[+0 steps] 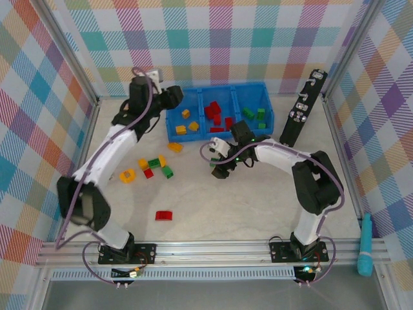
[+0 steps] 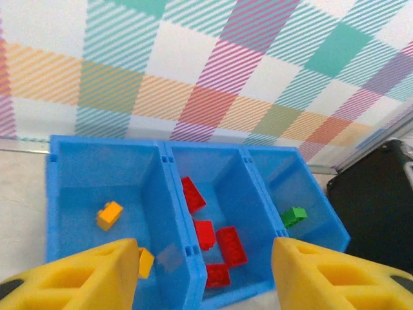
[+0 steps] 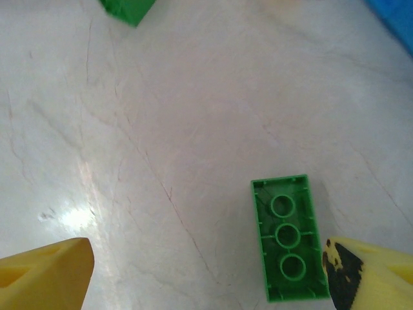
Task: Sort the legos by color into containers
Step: Place the lego in the container, then pick up the lego from the center of the table.
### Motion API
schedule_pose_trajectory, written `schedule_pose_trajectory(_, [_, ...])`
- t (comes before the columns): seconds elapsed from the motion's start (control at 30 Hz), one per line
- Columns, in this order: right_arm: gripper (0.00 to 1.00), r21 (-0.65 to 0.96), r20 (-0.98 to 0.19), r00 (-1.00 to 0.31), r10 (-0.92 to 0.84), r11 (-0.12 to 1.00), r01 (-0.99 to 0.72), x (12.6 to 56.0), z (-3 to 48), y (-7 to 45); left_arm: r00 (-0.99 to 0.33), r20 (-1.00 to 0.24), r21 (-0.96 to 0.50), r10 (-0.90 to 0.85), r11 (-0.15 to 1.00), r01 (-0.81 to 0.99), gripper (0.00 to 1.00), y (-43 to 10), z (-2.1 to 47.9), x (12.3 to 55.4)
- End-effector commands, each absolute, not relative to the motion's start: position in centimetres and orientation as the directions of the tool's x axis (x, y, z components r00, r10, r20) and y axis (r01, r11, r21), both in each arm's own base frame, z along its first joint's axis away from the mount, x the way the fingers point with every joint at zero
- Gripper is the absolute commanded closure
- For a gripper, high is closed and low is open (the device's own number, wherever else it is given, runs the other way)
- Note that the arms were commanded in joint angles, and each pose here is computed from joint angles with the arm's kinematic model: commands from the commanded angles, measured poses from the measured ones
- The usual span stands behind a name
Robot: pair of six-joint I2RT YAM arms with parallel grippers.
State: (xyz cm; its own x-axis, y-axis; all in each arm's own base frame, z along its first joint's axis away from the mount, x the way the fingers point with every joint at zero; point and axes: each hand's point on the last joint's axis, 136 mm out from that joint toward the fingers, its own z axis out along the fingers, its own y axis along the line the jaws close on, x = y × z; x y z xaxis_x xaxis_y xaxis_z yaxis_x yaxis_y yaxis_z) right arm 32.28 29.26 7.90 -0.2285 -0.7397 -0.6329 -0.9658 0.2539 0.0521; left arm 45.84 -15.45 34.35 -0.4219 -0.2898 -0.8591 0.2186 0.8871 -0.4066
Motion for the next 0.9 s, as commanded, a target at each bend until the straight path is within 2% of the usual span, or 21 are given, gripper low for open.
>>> schedule_pose_trajectory(0.0, [0.09, -0.09, -0.613, -0.01, -0.79, 0.083, -0.993, 33.4, 7.2, 29.6, -0.473, -0.859, -0.316, -0.197, 0.931, 0.186, 0.42, -12.9, 32.6, 40.9])
schedule_pose_trajectory(0.27, [0.09, -0.161, -0.528, 0.049, -0.848, 0.043, -0.986, 36.2, 4.4, 29.3, -0.479, -0.877, -0.08, -0.031, 0.993, 0.082, 0.37, -5.9, 32.0, 29.1])
schedule_pose_trajectory(0.4, [0.12, -0.15, -0.493, 0.029, -0.869, 0.052, -0.987, 36.4, 2.7, 28.9, -0.486, -0.874, -0.002, 0.012, 1.0, 0.029, 0.34, -3.5, 31.8, 25.5])
schedule_pose_trajectory(0.53, [0.17, -0.135, -0.479, 0.013, -0.878, 0.059, -0.989, 36.2, 1.5, 28.8, -0.494, -0.869, 0.032, 0.037, 0.999, 0.019, 0.33, -2.7, 31.4, 24.2])
schedule_pose_trajectory(0.63, [0.25, -0.143, -0.46, 0.007, -0.888, 0.066, -0.988, 36.4, 1.0, 28.7, -0.506, -0.861, 0.034, 0.047, 0.999, 0.034, 0.32, -3.0, 30.9, 24.6])
schedule_pose_trajectory(0.73, [0.38, -0.143, -0.444, -0.01, -0.896, 0.082, -0.986, 36.5, 0.9, 28.5, -0.519, -0.853, 0.031, 0.052, 0.998, 0.048, 0.32, -3.4, 30.4, 25.3])
schedule_pose_trajectory(0.87, [0.6, -0.179, -0.404, -0.035, -0.914, 0.117, -0.977, 37.1, 0.7, 27.7, -0.525, -0.849, 0.033, 0.062, 0.997, 0.065, 0.32, -3.9, 30.2, 26.1])
